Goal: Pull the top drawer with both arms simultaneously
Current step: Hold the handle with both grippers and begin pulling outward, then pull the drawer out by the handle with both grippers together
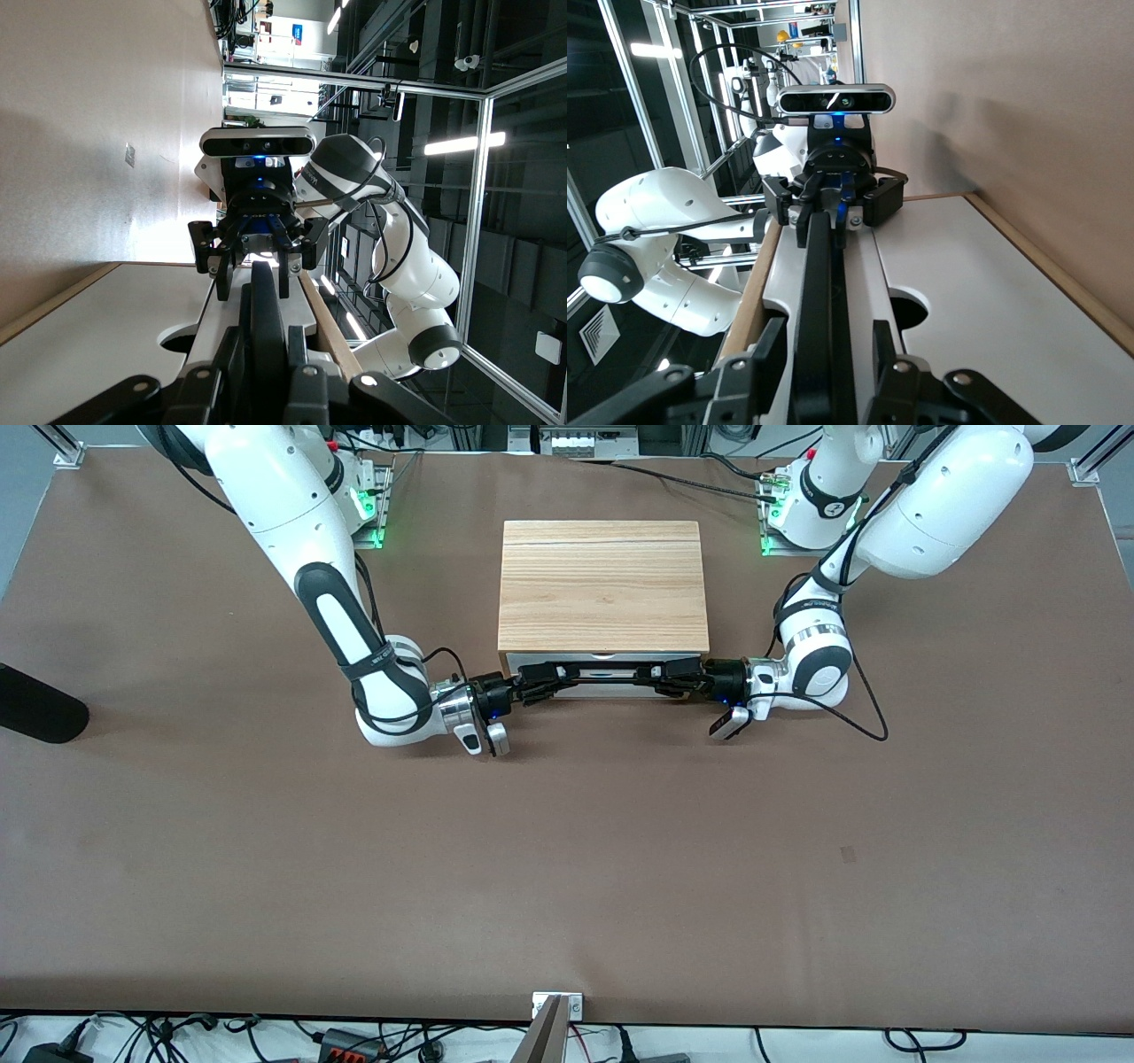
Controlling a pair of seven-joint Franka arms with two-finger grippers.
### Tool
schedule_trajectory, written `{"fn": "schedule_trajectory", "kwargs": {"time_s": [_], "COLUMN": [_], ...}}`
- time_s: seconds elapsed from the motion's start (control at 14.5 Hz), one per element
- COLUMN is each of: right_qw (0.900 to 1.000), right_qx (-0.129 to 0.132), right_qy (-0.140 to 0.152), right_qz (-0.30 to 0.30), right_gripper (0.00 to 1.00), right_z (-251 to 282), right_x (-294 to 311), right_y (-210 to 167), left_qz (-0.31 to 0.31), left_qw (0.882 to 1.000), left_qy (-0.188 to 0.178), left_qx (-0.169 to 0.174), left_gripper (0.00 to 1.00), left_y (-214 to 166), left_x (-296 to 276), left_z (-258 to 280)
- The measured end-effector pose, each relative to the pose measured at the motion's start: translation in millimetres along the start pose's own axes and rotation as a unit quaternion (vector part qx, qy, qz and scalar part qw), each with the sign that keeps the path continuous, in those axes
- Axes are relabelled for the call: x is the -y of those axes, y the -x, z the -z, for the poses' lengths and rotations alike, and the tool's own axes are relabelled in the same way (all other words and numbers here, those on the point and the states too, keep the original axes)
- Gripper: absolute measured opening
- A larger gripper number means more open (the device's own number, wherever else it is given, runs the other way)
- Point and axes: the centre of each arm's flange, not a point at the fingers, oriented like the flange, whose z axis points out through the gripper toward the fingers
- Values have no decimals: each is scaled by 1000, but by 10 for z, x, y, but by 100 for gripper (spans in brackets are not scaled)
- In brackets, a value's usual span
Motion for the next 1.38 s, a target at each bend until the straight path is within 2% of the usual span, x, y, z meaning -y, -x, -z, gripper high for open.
{"fn": "schedule_trajectory", "kwargs": {"time_s": [0.14,0.21,0.35,0.97,1.38], "right_qw": [1000,1000,1000,1000,1000], "right_qx": [0,0,1,0,-11], "right_qy": [1,0,-7,-6,0], "right_qz": [0,0,3,4,18], "right_gripper": [44,35,17,17,17], "right_z": [-20,-20,-24,-21,25], "right_x": [-2,4,47,46,96], "right_y": [4,3,-3,-7,-161], "left_qz": [1,3,4,3,-17], "left_qw": [1000,1000,1000,1000,1000], "left_qy": [3,3,4,3,-9], "left_qx": [0,0,-1,-1,-8], "left_gripper": [23,19,19,19,19], "left_y": [0,1,0,-8,-177], "left_x": [-4,-6,-6,-7,-68], "left_z": [-1,0,1,1,8]}}
